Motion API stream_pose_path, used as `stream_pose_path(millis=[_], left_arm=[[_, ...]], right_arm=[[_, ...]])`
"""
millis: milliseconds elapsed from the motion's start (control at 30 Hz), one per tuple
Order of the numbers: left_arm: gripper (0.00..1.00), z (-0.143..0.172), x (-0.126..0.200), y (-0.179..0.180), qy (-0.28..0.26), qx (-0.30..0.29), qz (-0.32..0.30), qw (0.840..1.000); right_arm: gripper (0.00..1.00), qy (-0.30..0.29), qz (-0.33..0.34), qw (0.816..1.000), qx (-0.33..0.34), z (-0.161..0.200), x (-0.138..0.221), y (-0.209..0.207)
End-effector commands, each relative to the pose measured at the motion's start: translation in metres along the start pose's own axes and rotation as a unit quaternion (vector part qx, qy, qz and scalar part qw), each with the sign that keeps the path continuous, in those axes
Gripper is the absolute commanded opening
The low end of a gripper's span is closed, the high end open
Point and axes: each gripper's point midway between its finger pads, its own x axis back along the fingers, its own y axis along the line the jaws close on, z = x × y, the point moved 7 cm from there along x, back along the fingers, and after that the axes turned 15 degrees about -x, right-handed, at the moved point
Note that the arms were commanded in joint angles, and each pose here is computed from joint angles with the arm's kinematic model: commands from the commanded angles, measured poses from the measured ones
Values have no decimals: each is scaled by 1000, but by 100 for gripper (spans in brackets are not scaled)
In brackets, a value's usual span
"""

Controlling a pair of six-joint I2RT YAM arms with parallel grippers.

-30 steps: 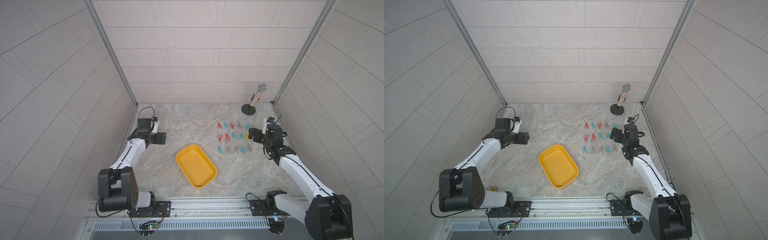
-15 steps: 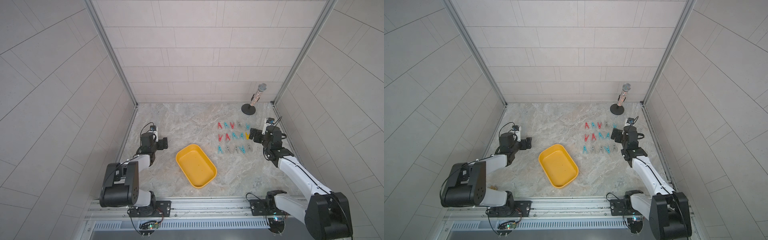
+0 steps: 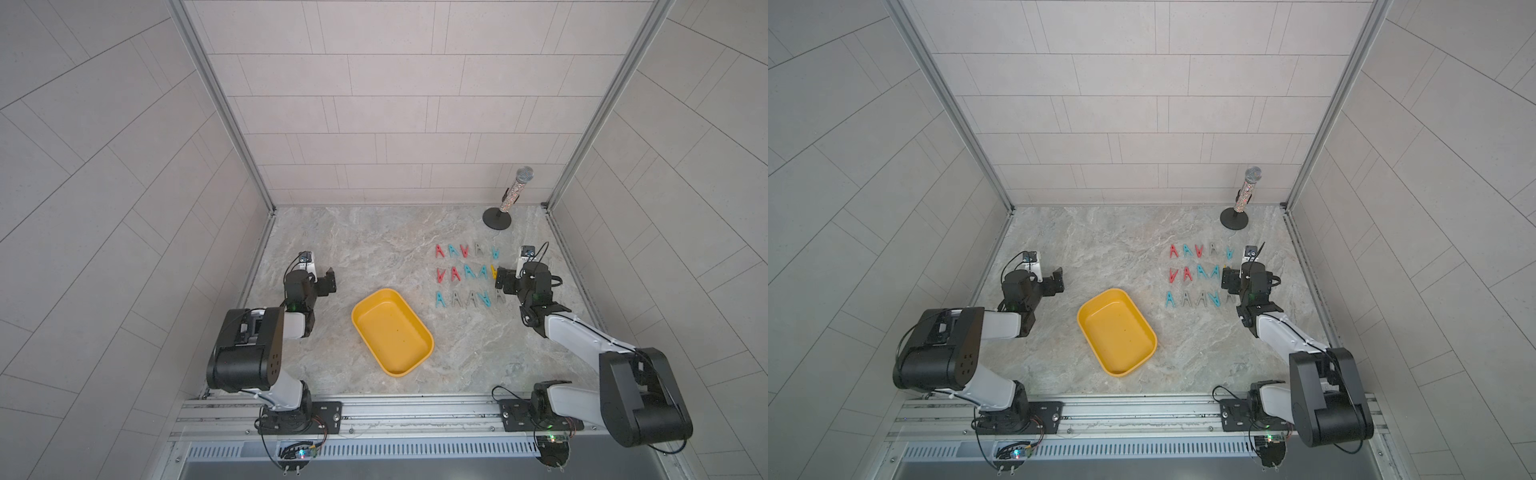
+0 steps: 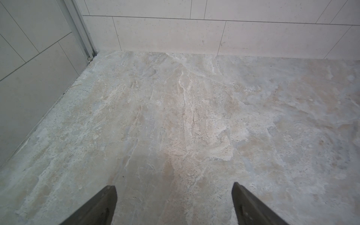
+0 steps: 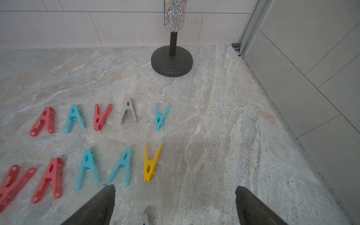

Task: Take the clothespins out of the storage box
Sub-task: Reset both arms

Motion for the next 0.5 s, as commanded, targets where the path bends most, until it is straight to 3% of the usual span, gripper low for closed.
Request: stream_pose_path(millis=[0, 267, 367, 467], left_arm=[[100, -2, 1, 1, -12, 4, -10, 1000], [100, -2, 1, 0, -12, 3, -9, 1000], [100, -2, 1, 0, -12, 3, -10, 1000], [100, -2, 1, 0, -11, 3, -9, 1000]], right_arm=[[100, -76, 5, 997, 7, -13, -7, -4], [100, -108, -2, 994, -5, 15, -30, -12], [100, -73, 12, 997, -2, 14, -34, -12], [100, -91, 5, 996, -4, 14, -34, -12]])
